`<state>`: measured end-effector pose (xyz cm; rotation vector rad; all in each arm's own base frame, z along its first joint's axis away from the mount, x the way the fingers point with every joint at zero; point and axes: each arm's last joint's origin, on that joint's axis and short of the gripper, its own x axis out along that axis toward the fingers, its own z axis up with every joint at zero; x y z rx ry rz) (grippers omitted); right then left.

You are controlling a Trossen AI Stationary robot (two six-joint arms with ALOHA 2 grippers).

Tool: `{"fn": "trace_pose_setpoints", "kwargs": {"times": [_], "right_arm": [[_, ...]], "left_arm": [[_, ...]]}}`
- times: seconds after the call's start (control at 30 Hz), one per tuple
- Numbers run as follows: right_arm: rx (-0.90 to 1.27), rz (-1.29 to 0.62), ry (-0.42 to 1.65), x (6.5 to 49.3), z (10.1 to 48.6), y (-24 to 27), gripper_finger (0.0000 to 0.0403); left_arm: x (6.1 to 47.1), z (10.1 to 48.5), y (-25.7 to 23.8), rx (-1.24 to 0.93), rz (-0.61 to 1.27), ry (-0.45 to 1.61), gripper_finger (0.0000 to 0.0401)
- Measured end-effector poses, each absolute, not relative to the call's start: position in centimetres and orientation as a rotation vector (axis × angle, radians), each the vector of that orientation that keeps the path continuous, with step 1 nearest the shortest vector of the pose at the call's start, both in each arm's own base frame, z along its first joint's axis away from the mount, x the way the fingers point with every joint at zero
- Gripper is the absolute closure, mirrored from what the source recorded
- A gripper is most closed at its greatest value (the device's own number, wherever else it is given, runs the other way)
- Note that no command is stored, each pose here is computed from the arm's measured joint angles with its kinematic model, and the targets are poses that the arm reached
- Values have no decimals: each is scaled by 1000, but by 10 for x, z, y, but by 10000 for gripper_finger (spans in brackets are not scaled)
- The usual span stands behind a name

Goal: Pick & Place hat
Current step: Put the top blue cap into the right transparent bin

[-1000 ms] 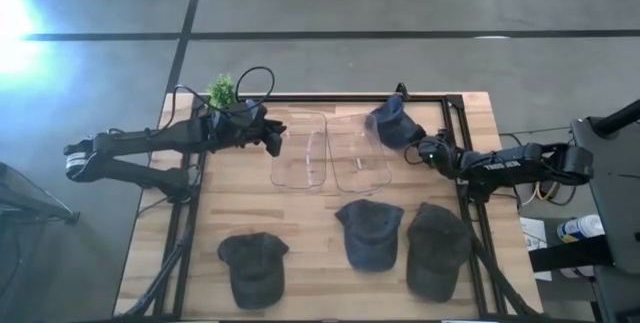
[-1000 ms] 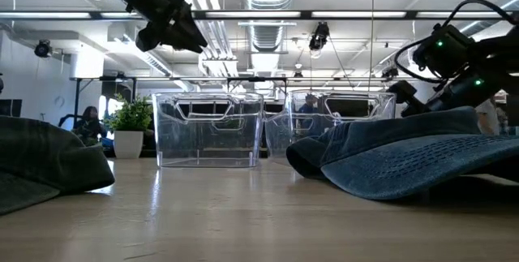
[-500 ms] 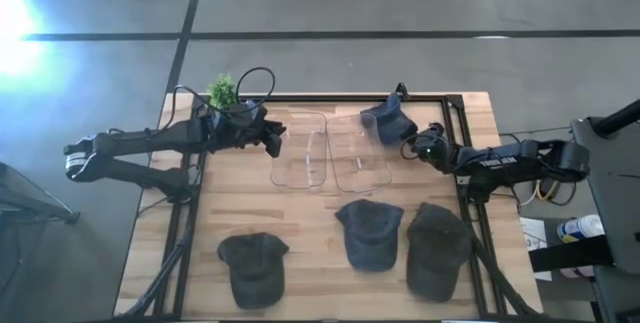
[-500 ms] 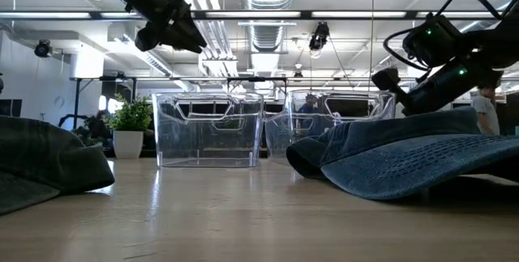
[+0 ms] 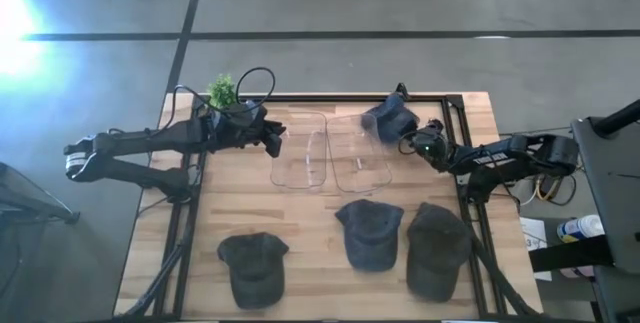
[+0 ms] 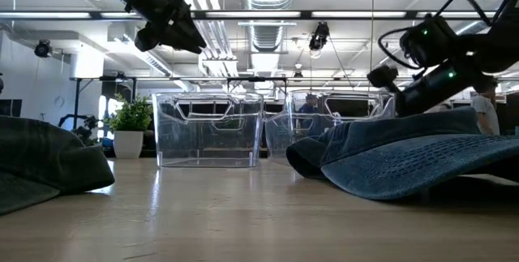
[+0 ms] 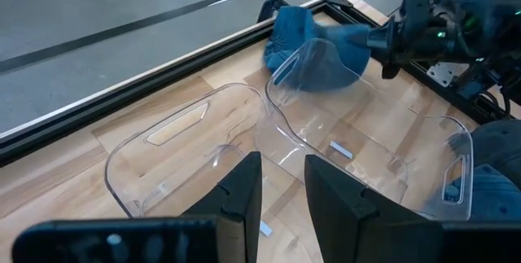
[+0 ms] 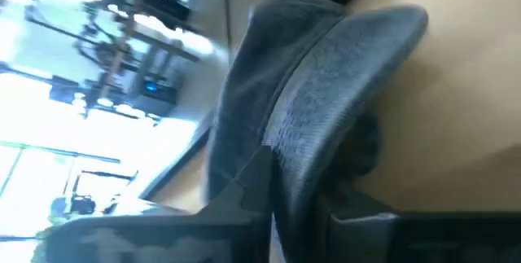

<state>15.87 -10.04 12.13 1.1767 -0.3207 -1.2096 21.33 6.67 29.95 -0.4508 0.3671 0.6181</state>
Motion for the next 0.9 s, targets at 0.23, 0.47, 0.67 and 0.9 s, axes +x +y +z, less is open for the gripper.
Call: {"fn": "trace_pose_setpoints", "kwargs": {"times": [0.23,0.47,0.67,0.9], "right_arm": [[1041,-1266,-496,151,156,-96,389],[839,-1038,-561,146,226,-85,390],[898,-958,-278,149,270,-59,391],[1065,-886,-123,171,280,-16,391]], "left_arm": [[213,300,67,-450,618,366,312],[215,304,67,-438,606,321,312],[216,312,69,-434,603,280,312],[225,324,72,-411,586,237,312]]}}
